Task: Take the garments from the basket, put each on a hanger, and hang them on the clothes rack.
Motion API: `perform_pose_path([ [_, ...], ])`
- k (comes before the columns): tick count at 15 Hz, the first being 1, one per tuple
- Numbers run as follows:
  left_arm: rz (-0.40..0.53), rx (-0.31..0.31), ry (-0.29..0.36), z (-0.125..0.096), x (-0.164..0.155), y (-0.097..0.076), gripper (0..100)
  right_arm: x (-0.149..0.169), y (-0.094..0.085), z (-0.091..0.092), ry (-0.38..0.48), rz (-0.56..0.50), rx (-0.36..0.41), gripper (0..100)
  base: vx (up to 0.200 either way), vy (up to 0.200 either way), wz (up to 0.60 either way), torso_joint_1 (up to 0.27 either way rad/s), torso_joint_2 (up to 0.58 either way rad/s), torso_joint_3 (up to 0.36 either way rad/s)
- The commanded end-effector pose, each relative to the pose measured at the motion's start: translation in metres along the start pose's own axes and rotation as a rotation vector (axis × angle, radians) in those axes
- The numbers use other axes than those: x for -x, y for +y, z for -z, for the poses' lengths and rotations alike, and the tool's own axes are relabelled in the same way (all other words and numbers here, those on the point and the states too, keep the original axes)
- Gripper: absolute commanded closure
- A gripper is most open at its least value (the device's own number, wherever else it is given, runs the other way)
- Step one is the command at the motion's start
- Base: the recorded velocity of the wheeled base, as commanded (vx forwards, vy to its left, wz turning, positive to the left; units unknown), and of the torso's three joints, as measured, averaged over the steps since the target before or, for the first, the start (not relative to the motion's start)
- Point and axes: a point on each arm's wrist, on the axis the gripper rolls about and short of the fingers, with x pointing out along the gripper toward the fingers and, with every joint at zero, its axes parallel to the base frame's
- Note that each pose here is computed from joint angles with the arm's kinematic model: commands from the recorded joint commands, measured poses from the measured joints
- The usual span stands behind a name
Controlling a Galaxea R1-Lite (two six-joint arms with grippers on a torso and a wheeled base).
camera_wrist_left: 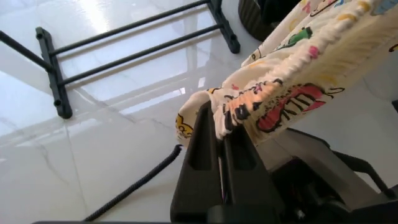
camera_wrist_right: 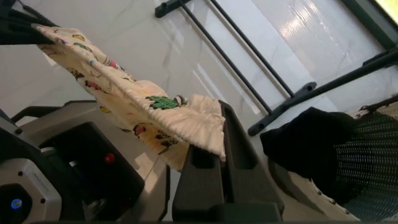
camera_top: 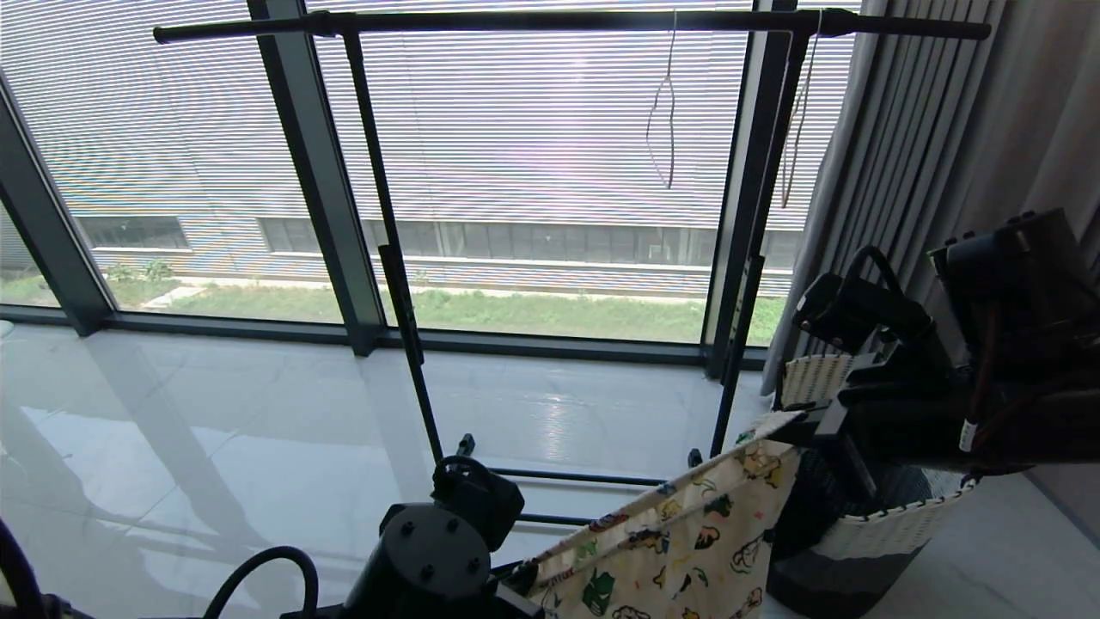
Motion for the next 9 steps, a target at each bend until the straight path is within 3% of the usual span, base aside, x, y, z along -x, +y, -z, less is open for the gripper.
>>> perform_pose_path([
  [1,0.018,-0.051,-0.129,-0.020,0.027,0.004,100,0.020,0.005,0.010,-0.020,0.030,0.005,100,0.000,0.000,0.00,0.000,0.00,0.000],
  [3,0.032,-0.084,-0.272,-0.054,0.045,0.011,100,0.034,0.007,0.010,-0.060,0.036,0.011,100,0.000,0.000,0.00,0.000,0.00,0.000],
  [4,0.017,-0.073,-0.314,-0.076,0.055,0.017,100,0.040,0.007,0.007,-0.089,0.041,0.016,100,0.000,0.000,0.00,0.000,0.00,0.000],
  [7,-0.001,-0.036,-0.367,-0.151,0.110,0.033,100,0.055,0.007,-0.010,-0.169,0.057,0.028,100,0.000,0.000,0.00,0.000,0.00,0.000],
  [9,0.014,-0.062,-0.415,-0.188,0.141,0.036,100,0.066,0.005,-0.028,-0.237,0.071,0.036,100,0.000,0.000,0.00,0.000,0.00,0.000],
])
